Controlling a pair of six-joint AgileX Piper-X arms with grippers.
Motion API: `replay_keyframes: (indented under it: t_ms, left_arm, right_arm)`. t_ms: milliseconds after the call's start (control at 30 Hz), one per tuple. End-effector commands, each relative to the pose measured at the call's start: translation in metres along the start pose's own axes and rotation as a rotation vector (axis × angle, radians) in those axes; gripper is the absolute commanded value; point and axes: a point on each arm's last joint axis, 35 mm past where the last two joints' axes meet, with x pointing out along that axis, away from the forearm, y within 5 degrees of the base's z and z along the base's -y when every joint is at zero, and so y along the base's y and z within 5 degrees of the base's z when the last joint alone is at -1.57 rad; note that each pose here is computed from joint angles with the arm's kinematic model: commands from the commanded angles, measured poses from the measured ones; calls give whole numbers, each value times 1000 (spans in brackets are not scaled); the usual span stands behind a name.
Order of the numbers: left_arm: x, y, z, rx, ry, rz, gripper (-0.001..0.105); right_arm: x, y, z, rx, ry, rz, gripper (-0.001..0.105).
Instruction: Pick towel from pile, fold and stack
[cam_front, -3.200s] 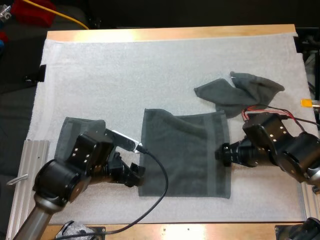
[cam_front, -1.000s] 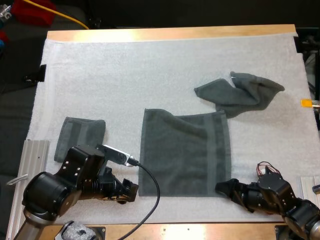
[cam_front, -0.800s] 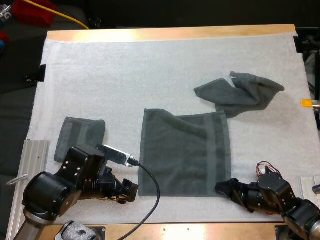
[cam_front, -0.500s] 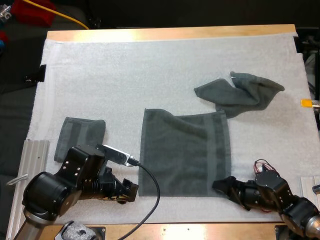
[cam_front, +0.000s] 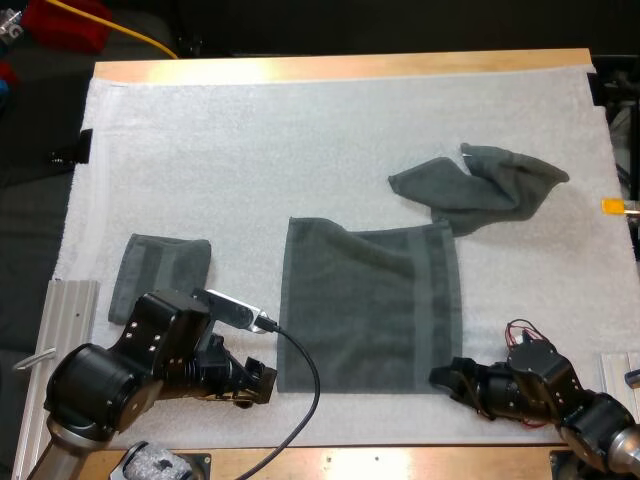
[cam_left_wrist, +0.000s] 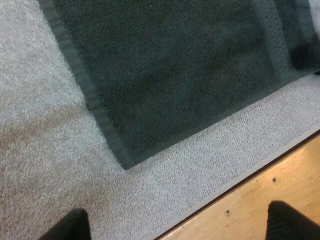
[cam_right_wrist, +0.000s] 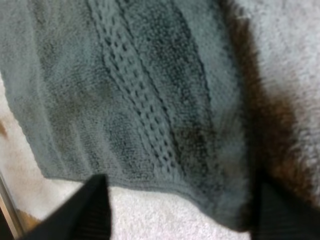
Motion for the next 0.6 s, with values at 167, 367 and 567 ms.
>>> replay_keyframes:
  t_ms: [167, 367, 567]
  left_arm:
    - [-1, -1, -1, 3, 0, -8, 68]
    - [15, 5, -2, -69, -1, 8, 68]
    - [54, 18, -10, -185, 54, -56, 68]
  right_arm:
    - [1, -3, -1, 9, 0, -21, 16]
    - [1, -3, -1, 7, -1, -22, 3]
    - [1, -3, -1, 7, -1, -22, 3]
